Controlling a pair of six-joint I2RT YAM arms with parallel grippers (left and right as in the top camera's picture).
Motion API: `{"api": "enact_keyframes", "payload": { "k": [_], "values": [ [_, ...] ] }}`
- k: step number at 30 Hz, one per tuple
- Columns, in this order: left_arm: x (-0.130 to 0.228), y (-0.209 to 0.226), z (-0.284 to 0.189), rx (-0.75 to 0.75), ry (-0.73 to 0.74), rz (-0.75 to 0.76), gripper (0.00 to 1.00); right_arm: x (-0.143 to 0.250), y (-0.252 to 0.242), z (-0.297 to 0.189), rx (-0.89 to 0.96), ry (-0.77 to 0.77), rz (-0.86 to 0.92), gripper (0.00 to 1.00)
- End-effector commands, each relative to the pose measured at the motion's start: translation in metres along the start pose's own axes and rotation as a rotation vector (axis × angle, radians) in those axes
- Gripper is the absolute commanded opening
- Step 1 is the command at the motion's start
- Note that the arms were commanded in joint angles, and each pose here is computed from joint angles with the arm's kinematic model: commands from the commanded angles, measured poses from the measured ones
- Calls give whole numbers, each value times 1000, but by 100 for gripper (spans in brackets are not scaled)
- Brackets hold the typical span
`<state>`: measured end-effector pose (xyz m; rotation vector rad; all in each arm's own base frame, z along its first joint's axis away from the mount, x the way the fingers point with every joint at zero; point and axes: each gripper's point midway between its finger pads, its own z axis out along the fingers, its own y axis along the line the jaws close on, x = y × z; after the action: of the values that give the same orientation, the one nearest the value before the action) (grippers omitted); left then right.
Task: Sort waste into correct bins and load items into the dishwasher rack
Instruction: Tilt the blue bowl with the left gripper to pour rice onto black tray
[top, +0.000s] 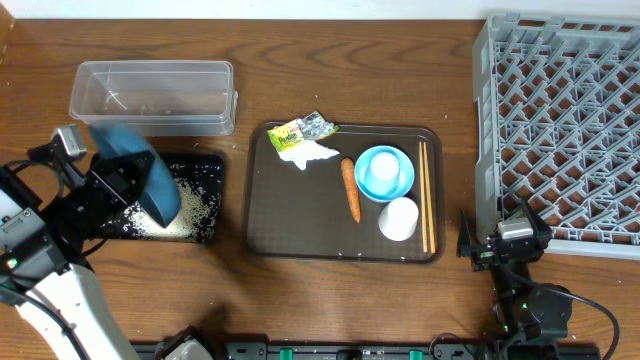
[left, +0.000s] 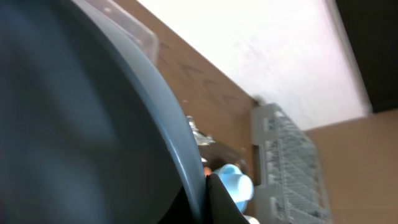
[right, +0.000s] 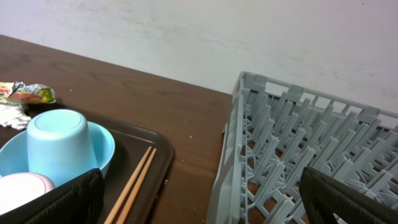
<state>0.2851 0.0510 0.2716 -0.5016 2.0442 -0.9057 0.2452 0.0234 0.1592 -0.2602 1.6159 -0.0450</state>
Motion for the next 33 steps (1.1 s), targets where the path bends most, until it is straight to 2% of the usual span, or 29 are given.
{"api": "enact_keyframes", "payload": {
  "k": [1, 3, 6, 8, 10, 12, 13, 18, 21, 24, 26, 30, 32, 33],
  "values": [
    [1, -15, -1, 79, 6, 106, 6, 0, 1, 0, -2, -1, -11, 99],
    [-4, -18, 1, 101, -1, 148, 6, 0, 1, 0, -2, -1, -11, 99],
    [-12, -7, 9, 97, 1, 90, 6, 0, 1, 0, -2, -1, -11, 99],
    [-12, -4, 16, 151, 31, 52, 6, 0, 1, 0, -2, -1, -11, 99],
    [-9, -10, 21, 278, 76, 9, 6, 0, 1, 0, -2, -1, -11, 99],
    [-8, -29, 16, 477, 102, 15, 6, 0, 1, 0, -2, -1, -11, 99],
    [-8, -27, 18, 498, 114, -21, 6, 0, 1, 0, -2, -1, -11, 99],
    [-11, -7, 30, 491, 148, -140, 6, 0, 1, 0, -2, -1, -11, 99],
    [-10, -3, 33, 489, 157, -169, 6, 0, 1, 0, -2, -1, -11, 99],
    [-13, -3, 33, 490, 146, -137, 6, 0, 1, 0, -2, -1, -11, 99],
    [-14, -3, 32, 485, 163, -214, 6, 0, 1, 0, -2, -1, -11, 99],
    [-19, -6, 30, 491, 128, -102, 6, 0, 1, 0, -2, -1, -11, 99],
    [-20, -6, 29, 483, 151, -209, 6, 0, 1, 0, -2, -1, -11, 99],
    [-20, -7, 29, 483, 151, -208, 7, 0, 1, 0, -2, -1, -11, 99]
  ]
}}
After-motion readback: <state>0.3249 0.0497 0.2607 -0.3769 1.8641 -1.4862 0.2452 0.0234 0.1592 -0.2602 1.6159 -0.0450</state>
